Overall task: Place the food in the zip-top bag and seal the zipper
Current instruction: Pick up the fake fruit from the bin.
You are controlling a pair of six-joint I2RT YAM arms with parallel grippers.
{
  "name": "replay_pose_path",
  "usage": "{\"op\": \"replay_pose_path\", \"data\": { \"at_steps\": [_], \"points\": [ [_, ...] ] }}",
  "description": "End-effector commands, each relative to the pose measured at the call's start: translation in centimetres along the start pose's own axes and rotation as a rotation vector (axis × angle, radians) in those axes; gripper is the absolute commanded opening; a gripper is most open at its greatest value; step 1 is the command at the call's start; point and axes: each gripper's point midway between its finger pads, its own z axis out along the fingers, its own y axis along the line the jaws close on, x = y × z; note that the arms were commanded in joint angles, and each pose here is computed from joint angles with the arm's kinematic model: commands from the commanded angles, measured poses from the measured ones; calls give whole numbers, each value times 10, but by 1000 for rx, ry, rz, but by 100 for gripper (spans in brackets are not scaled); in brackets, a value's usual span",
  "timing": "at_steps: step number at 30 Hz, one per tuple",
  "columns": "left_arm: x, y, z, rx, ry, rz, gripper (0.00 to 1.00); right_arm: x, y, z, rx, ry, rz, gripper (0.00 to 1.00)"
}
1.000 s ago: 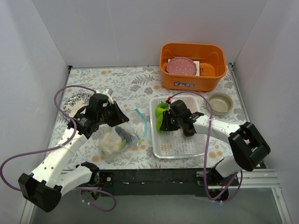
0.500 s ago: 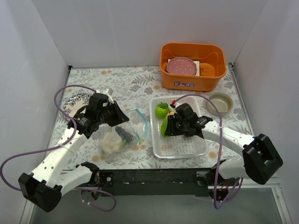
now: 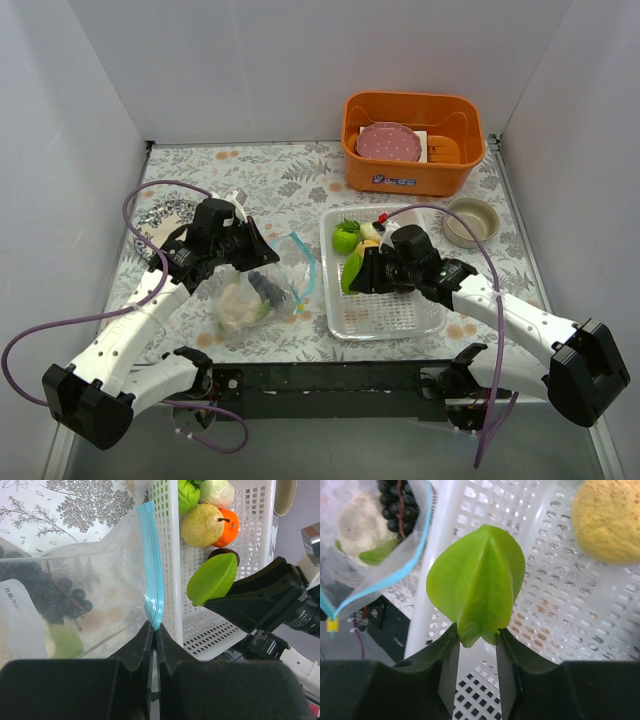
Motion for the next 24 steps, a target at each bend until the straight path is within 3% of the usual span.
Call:
{"op": "replay_pose_path", "data": {
  "at_steps": [1,11,24],
  "points": [
    [-7,-14,-11,52,-20,26,0,-24,38,-8,-156,-88,0,31],
    [-6,-15,-12,54,-12,22,0,-47,90,-3,-314,-120,-44,31],
    [-4,-20,-11,84,-6,16,0,-56,146,44,-414,-62,-97,34]
  ]
}}
